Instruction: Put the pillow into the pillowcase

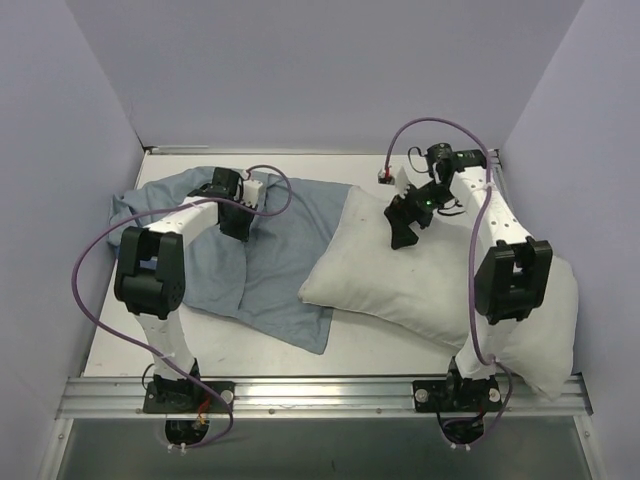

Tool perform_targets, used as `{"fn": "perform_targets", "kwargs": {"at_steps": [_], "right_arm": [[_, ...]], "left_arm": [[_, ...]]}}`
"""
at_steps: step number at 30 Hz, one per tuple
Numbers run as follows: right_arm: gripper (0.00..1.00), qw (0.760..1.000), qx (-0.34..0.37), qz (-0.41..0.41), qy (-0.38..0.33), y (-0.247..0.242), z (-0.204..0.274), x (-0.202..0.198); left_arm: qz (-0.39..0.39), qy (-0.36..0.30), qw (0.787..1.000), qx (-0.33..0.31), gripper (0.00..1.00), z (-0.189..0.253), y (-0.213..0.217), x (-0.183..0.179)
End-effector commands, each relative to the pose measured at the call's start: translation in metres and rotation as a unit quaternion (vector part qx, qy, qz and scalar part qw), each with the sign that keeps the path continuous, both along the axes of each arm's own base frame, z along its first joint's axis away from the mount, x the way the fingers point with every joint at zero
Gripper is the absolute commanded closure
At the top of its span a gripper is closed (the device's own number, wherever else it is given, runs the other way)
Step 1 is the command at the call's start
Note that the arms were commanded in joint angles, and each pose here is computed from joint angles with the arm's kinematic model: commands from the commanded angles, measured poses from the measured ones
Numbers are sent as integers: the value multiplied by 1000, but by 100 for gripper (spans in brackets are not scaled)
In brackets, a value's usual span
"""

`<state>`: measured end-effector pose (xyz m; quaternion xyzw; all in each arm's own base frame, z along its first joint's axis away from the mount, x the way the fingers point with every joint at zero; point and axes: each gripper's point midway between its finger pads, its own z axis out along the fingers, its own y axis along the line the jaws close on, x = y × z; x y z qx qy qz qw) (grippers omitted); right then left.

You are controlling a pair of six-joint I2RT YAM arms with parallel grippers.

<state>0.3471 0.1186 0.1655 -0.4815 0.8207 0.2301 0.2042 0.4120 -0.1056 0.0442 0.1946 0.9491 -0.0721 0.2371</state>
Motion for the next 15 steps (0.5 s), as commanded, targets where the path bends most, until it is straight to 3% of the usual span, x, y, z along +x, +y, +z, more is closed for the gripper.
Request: {"fn": "perform_targets", "kwargs": {"at_steps": [1,4,6,7,9,10,11,15], "right_arm": [[0,995,-18,73,72,5,-45,-33],[2,991,-63,79,92,3,-81,-29],[17,990,-65,75,96,4,-85,-25],[39,992,-60,66,89,4,-78,-21],[63,997,-25,49,52,13,-45,-11],[84,998,-4,43,38,18,-29,-8],[96,999,30,42,13,28,-1,-10],[100,991,116,34,-59,56,85,-12]], "left_arm": [[-3,-25,998,-50,100,36,-10,7],[-1,-21,997,-79,100,42,-13,4],[1,-23,994,-102,100,52,-15,4],[-9,-21,992,-124,100,57,-22,1],[-18,-31,989,-140,100,72,-26,1],[-28,-40,987,-154,100,82,-30,0],[-30,-44,986,-159,100,88,-31,0],[-35,-49,981,-185,100,103,-36,-5]]}}
